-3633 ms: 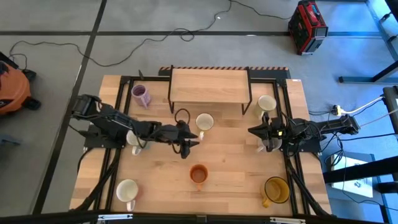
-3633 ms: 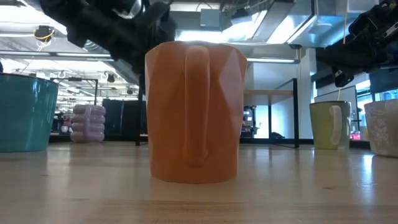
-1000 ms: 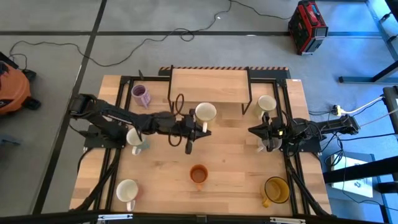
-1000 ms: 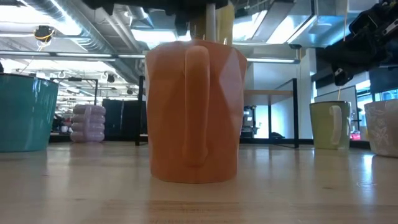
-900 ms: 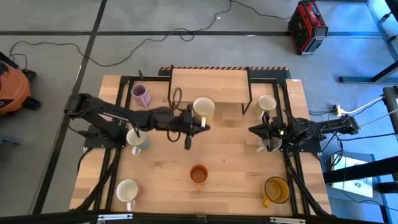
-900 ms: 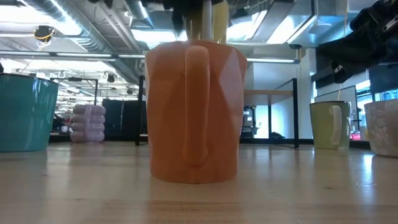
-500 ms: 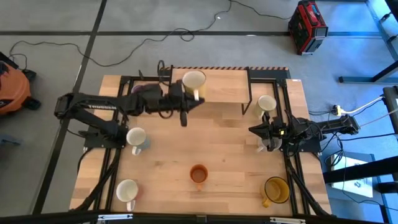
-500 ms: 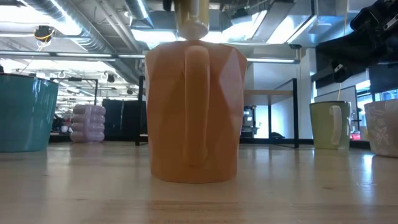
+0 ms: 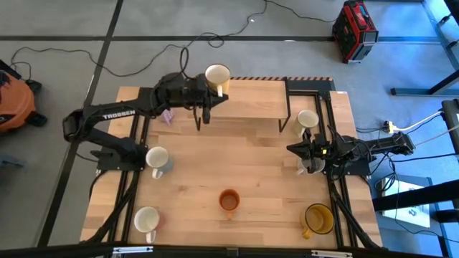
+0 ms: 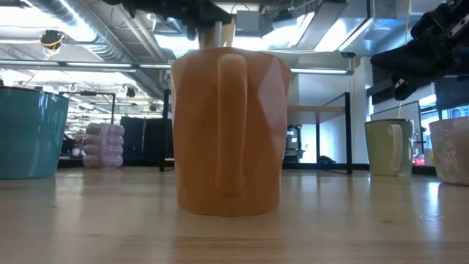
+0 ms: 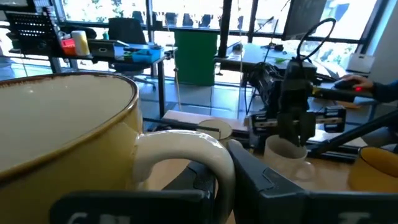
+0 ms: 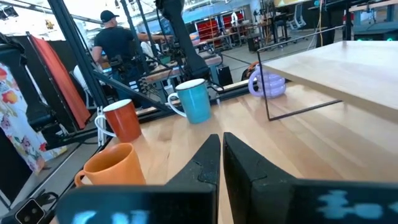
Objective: Place coffee mugs
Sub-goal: Put the light yellow mug on the shelf, then put the orange mug on the shelf
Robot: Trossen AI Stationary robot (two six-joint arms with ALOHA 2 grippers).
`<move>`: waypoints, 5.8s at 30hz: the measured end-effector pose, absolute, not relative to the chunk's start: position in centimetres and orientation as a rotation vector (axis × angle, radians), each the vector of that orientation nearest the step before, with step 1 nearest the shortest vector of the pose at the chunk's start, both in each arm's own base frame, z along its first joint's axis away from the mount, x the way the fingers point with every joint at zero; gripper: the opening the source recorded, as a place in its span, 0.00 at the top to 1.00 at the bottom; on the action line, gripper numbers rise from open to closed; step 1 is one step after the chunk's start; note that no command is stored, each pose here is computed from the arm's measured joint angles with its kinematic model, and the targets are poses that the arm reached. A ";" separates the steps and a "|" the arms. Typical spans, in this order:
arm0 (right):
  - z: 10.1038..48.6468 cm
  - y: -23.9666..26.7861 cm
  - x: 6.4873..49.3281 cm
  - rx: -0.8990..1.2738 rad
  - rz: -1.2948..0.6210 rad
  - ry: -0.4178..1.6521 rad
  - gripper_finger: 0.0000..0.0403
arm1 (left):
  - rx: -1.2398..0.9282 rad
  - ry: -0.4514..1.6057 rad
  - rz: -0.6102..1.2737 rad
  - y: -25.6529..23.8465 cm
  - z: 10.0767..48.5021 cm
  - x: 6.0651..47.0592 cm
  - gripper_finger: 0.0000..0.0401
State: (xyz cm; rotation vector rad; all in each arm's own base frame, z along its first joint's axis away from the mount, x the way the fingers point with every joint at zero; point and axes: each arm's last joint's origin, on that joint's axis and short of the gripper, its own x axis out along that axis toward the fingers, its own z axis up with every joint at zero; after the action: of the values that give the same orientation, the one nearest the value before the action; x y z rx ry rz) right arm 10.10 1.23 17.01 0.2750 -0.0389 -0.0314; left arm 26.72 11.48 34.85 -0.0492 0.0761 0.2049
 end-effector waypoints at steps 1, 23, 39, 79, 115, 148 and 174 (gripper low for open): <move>17.0 1.2 10.1 0.275 -0.031 -0.039 0.98 | -0.049 0.075 0.202 11.8 34.8 26.6 0.95; 17.0 1.2 10.1 0.305 -0.030 -0.038 0.98 | -0.068 0.082 0.233 17.1 28.2 23.5 0.95; 16.9 1.2 10.1 0.316 -0.030 -0.034 0.98 | -0.068 0.097 0.245 20.6 26.4 22.4 0.95; 16.9 1.2 10.1 0.375 -0.028 -0.034 0.98 | -0.143 0.136 0.191 21.3 24.8 22.9 0.88; 16.9 1.3 10.1 0.375 0.008 -0.028 0.98 | -0.105 0.290 0.360 18.7 27.4 19.7 0.72; 17.0 1.4 10.1 0.407 0.026 -0.033 0.98 | -0.157 0.087 -0.021 1.7 32.3 23.8 0.72; 17.0 1.8 10.1 0.600 0.168 0.013 0.98 | -0.215 0.517 -0.027 -11.5 31.7 34.1 0.72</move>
State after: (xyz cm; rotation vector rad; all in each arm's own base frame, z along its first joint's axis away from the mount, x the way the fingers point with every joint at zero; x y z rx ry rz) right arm 10.06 1.80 17.02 0.5996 0.0128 0.1684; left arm 34.11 -11.46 31.70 -0.2153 0.5170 -0.0266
